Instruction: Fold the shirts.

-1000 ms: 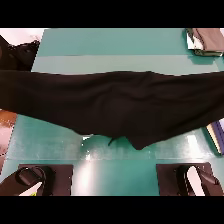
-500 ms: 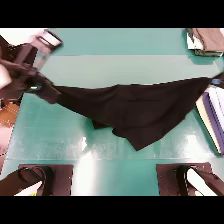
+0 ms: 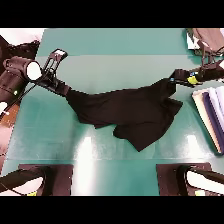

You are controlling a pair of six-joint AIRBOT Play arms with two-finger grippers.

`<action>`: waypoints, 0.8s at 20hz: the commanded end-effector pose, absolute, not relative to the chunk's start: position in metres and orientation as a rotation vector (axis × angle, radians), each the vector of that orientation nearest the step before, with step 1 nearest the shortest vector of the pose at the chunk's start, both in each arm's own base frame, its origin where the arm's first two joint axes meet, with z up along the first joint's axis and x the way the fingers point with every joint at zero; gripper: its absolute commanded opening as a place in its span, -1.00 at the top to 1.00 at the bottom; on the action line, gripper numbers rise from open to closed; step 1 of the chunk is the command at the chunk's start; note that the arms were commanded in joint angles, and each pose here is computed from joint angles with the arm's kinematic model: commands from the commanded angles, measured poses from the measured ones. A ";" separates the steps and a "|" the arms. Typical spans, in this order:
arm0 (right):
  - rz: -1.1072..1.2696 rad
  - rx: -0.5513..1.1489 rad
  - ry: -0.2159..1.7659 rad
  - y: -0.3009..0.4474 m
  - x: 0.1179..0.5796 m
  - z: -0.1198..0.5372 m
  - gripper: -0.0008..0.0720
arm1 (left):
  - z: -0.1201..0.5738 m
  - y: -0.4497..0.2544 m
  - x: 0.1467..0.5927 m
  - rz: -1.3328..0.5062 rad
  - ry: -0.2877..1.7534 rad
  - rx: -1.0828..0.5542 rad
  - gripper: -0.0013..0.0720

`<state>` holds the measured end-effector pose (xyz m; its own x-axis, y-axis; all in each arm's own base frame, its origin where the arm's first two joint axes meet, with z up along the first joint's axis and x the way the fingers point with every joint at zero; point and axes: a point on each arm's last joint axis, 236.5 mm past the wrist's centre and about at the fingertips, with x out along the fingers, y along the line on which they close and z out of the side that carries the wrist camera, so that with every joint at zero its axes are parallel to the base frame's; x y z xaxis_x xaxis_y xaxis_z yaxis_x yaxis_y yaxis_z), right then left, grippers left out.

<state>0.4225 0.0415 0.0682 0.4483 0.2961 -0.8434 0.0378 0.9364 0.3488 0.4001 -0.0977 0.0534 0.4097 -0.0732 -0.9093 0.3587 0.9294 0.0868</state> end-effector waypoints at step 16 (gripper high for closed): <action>0.060 0.575 1.483 0.043 0.207 -0.047 -0.54 | 0.041 -0.098 0.387 -0.351 1.190 0.297 0.90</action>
